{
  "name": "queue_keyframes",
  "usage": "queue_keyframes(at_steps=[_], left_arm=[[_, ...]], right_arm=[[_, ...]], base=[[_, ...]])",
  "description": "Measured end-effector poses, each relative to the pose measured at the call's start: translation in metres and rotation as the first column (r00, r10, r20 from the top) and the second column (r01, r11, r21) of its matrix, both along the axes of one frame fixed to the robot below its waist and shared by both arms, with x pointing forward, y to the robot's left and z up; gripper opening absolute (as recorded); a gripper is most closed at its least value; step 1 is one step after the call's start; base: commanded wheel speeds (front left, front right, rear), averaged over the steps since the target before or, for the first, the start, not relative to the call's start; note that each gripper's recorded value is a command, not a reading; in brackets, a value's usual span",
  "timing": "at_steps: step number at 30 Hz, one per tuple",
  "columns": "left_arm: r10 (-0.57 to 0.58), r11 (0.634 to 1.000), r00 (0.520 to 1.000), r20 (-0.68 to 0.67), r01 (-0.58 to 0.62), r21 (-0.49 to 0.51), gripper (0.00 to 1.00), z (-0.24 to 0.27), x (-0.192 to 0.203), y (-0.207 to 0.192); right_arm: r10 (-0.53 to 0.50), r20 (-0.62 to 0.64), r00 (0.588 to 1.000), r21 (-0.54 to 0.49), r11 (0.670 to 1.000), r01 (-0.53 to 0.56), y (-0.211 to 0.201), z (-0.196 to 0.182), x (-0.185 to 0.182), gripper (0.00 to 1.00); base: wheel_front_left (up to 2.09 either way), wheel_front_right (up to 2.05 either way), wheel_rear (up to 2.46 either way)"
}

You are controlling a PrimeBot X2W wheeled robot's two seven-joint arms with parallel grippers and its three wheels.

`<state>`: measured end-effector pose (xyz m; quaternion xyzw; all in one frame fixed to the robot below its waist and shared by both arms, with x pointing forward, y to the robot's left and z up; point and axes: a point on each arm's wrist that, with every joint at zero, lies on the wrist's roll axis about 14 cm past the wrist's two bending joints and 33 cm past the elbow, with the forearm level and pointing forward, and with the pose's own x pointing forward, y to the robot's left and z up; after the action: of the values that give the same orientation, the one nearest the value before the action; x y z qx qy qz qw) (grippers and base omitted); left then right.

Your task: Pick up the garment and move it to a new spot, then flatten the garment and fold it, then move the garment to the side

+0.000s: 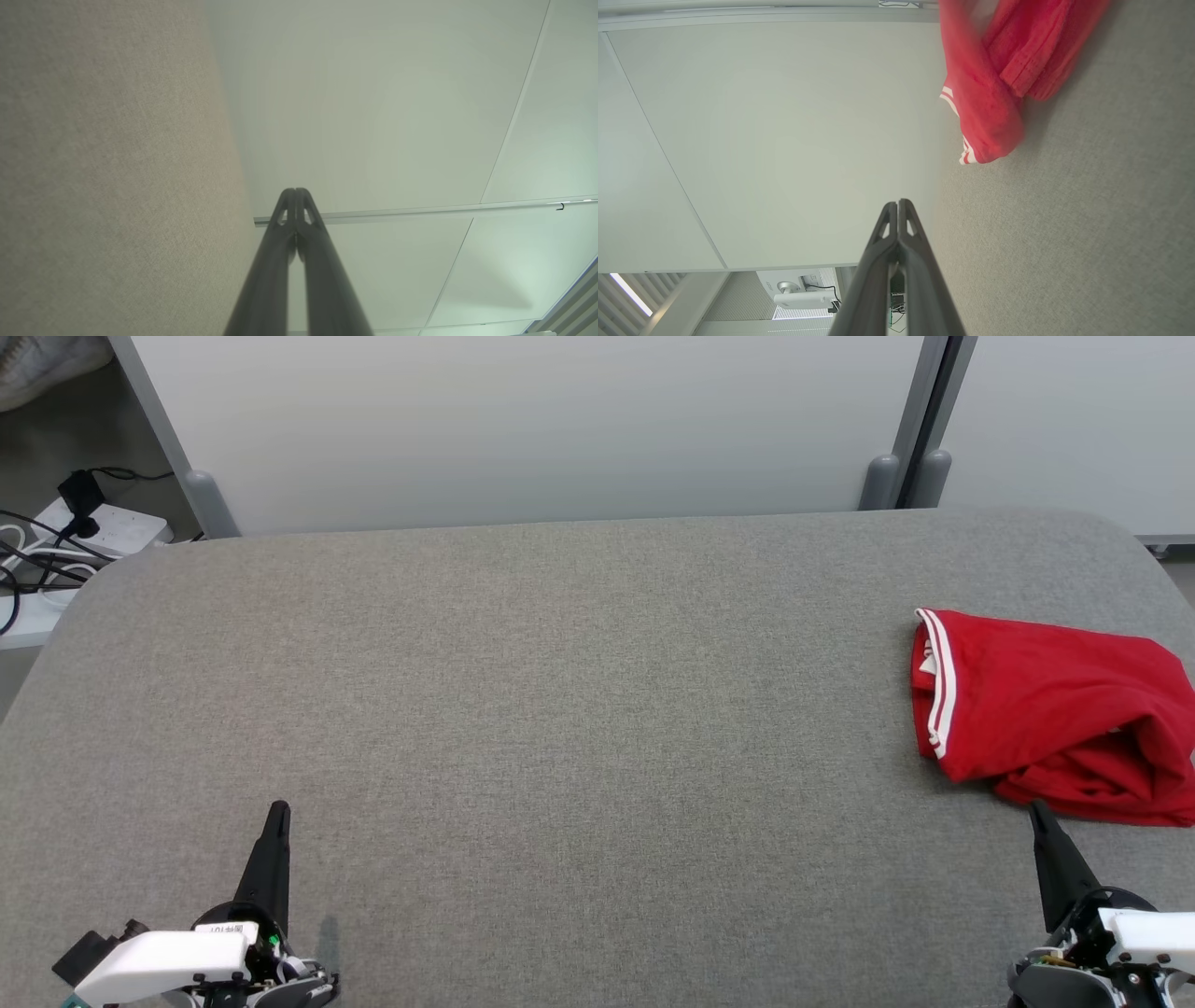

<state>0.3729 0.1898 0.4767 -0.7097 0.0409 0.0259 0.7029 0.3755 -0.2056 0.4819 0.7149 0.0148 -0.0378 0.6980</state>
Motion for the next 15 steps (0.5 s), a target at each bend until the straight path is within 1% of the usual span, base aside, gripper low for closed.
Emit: queue_keyframes(at_steps=[15], left_arm=[[0.001,1.0,1.0,0.0,-0.001,0.0,0.0,0.0,0.0,0.0002]], right_arm=[[0.0,0.0,1.0,0.001,1.0,0.0,-0.0001,-0.0001,0.0,0.0]], base=[[0.0,0.0,0.0]])
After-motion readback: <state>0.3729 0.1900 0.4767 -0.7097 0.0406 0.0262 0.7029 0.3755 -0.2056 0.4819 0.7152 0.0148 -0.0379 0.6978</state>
